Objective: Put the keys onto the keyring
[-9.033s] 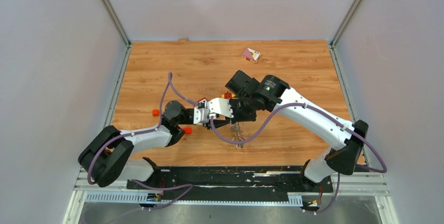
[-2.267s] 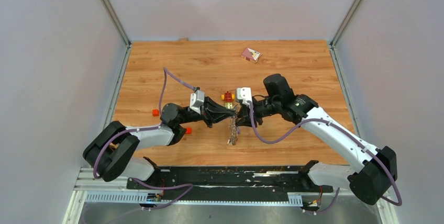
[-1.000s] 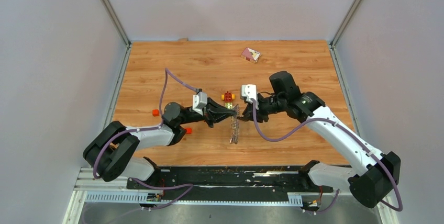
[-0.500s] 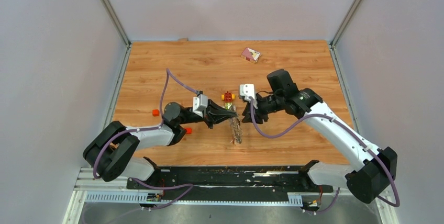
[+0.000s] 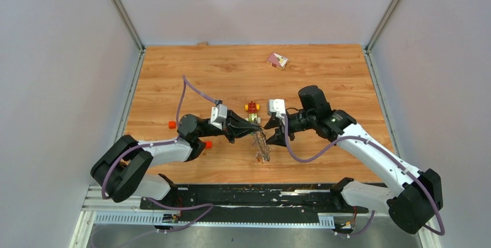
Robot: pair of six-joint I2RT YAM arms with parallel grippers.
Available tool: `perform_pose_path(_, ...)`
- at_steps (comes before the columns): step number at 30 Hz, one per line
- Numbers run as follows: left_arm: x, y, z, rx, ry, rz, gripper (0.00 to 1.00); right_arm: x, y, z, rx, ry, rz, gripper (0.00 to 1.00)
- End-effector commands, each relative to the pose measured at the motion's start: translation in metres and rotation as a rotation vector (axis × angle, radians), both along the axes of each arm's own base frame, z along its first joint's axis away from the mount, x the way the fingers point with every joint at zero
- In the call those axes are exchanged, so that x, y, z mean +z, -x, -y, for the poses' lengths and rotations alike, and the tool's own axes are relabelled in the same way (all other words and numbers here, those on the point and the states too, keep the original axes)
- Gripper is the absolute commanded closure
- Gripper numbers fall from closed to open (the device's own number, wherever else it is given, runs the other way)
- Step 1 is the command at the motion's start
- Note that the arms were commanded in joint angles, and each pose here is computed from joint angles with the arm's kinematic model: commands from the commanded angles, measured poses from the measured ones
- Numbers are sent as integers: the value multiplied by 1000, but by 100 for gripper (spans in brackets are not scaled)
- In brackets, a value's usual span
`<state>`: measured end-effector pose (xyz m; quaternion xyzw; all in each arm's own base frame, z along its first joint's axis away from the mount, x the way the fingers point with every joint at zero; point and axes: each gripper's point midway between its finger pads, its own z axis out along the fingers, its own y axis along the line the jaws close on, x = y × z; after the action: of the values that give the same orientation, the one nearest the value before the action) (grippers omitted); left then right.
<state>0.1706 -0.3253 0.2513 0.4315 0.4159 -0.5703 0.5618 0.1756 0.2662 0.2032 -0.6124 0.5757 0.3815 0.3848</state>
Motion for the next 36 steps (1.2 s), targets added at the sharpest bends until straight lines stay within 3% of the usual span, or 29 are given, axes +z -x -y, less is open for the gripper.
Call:
perform_pose_path(1, 44, 1, -2, 12, 118, 77, 100, 16, -4, -11, 0, -82, 47, 46)
perform_pose_path(11, 45, -5, -2, 39, 128, 37, 100, 11, -9, -20, -36, -92, 62, 51)
perform_pose_path(15, 45, -7, -2, 43, 129, 25, 100, 14, -14, -19, -62, -90, 82, 60)
perform_pose_path(19, 43, -8, -2, 48, 126, 18, 100, 16, -16, -16, -71, -82, 112, 79)
perform_pose_path(22, 42, -8, -2, 49, 125, 15, 100, 19, -16, -13, -80, -76, 134, 88)
perform_pose_path(30, 39, -6, -1, 39, 113, 29, 100, 26, -14, -4, -86, -57, 188, 100)
perform_pose_path(36, 34, -5, 0, 29, 94, 41, 100, 28, -16, 4, -100, -21, 231, 100)
